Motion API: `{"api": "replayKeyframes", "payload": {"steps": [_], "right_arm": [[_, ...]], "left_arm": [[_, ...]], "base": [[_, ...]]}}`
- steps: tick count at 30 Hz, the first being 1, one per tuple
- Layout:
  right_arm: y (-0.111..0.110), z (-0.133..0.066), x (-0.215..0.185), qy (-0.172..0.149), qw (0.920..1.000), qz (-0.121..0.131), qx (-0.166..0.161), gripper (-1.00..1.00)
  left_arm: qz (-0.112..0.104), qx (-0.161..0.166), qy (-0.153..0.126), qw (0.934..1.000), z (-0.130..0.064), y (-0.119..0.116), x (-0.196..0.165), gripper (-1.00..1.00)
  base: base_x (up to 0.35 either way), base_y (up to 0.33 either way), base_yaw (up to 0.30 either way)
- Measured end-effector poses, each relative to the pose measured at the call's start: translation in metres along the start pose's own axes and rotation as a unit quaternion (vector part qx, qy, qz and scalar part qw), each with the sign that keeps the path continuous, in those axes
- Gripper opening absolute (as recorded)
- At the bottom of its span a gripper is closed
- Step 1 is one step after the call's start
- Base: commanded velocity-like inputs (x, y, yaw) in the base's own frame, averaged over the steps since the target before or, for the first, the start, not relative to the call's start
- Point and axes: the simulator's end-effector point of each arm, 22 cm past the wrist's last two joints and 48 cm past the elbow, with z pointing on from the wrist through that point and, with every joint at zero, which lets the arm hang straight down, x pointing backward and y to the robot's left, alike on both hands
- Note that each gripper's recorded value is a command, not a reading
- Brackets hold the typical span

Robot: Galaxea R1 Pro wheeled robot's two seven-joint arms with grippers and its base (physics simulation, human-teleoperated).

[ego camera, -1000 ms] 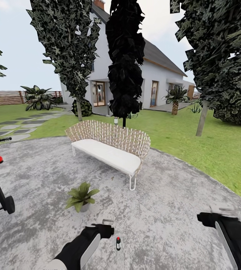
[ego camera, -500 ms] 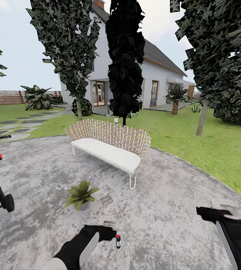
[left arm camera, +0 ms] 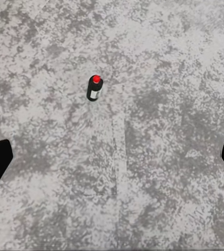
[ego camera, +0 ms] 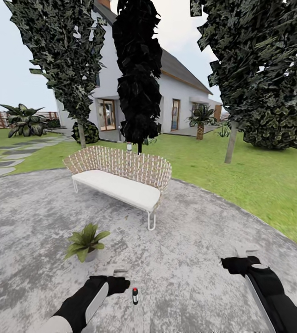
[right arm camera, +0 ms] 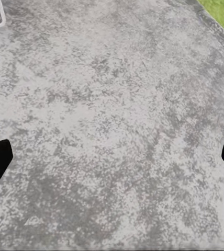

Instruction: Pick up the pesticide atomizer in the garden and spray insectifuge to fully cover both potted plants in the garden.

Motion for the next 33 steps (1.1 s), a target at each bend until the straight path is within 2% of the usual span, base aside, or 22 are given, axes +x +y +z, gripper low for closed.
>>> {"api": "replayKeyframes", "payload": {"steps": [2,5,10,14,18,24,27,33], "right_arm": [[0.0,0.002,0.003,0.0,1.0,0.0,0.0,1.0],[-0.02,0.005,0.016,0.017,0.9994,0.028,0.008,1.0],[-0.021,0.01,0.025,0.019,0.9992,0.033,0.009,1.0],[-0.02,0.014,0.03,0.018,0.9992,0.033,0.01,1.0],[-0.019,0.018,0.037,0.018,0.9992,0.033,0.01,1.0],[-0.016,0.024,0.047,0.018,0.9992,0.034,0.009,1.0],[-0.014,0.027,0.052,0.018,0.9992,0.034,0.009,1.0],[-0.014,0.028,0.054,0.018,0.9992,0.034,0.009,1.0]], "left_arm": [[-0.002,0.003,-0.004,1.0,0.004,0.0,0.002,1.0],[-0.014,-0.001,-0.038,0.9992,0.011,0.01,-0.002,1.0],[-0.02,-0.002,-0.044,0.9988,0.019,0.015,0.003,1.0],[-0.055,-0.006,-0.049,0.9973,0.023,0.028,0.003,1.0],[-0.069,-0.007,-0.052,0.9962,0.028,0.034,0.007,1.0],[-0.072,-0.004,-0.056,0.9958,0.035,0.034,0.009,1.0],[-0.074,0.006,-0.062,0.9954,0.037,0.024,0.006,1.0],[-0.068,-0.002,-0.066,0.9955,0.039,0.032,0.009,1.0]], "base": [[0.0,0.0,-0.299],[0.0,0.0,-0.299],[0.0,0.0,-0.299],[0.0,0.0,-0.299],[0.0,0.0,-0.299],[0.0,0.0,-0.299],[0.0,0.0,-0.299],[0.0,0.034,-0.299]]}}
